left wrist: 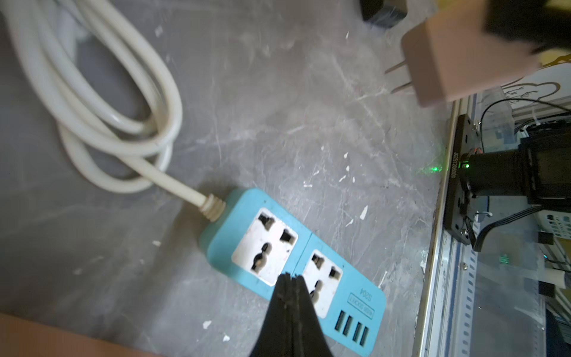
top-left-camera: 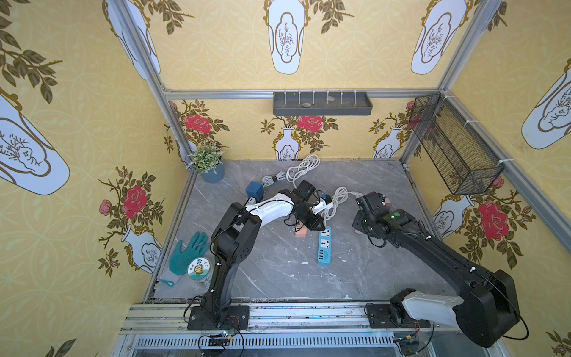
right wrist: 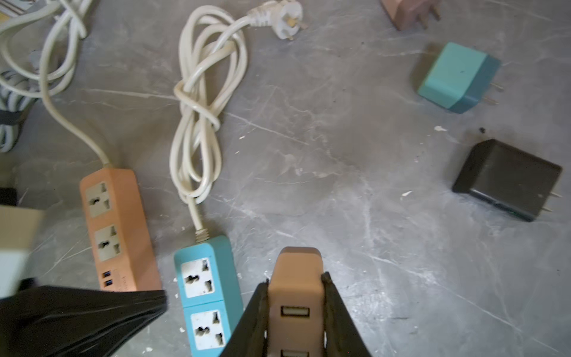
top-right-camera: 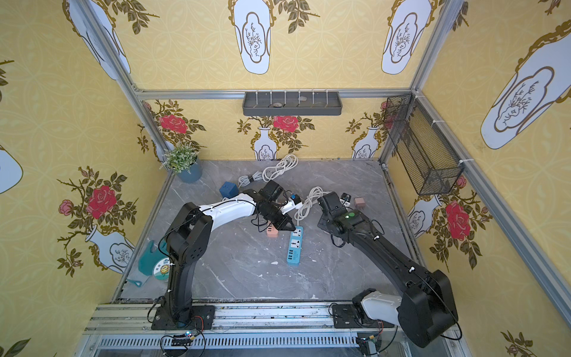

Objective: Pull the plug off the socket
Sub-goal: Remove the plug from the socket, then place the plug at the center of the board.

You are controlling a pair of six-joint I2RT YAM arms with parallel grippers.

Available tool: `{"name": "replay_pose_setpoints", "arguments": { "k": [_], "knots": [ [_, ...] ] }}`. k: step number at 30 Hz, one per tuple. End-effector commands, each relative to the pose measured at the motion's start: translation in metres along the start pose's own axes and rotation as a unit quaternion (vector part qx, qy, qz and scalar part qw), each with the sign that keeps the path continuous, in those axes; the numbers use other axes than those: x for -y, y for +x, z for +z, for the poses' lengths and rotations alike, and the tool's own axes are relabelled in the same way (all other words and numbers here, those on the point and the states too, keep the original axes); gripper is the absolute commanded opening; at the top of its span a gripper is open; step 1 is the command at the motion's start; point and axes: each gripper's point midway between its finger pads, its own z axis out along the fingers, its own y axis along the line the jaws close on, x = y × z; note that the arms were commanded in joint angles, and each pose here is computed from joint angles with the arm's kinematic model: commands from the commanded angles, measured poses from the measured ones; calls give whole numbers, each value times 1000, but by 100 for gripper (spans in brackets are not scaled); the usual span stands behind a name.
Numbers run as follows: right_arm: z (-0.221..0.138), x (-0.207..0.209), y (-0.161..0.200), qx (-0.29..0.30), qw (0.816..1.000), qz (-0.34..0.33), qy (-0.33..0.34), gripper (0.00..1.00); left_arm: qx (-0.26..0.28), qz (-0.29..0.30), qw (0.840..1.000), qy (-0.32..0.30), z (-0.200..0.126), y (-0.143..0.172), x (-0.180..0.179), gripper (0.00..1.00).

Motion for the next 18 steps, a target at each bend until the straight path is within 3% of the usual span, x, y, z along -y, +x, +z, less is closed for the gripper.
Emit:
{"name": "replay_pose_setpoints", "arguments": {
  "k": [1, 4, 9, 15, 18],
  "knots": [
    [2, 15, -8, 1, 1000, -1, 15, 0, 8, 32, 999, -3, -15, -14, 9, 18],
    [4, 25, -21, 6, 1000, 12, 27, 0, 24, 52, 998, -8, -33, -28, 20, 27],
    [13, 33, -49, 21, 998, 14, 58, 0, 35, 91, 994, -51, -63, -31, 27, 59],
    [39, 38, -93, 31, 994, 3, 104, 0, 27, 116, 981, -156, -106, -8, 10, 93],
    [51, 41, -116, 36, 989, -11, 140, 0, 32, 94, 978, -183, -132, 11, -3, 99]
  ]
}}
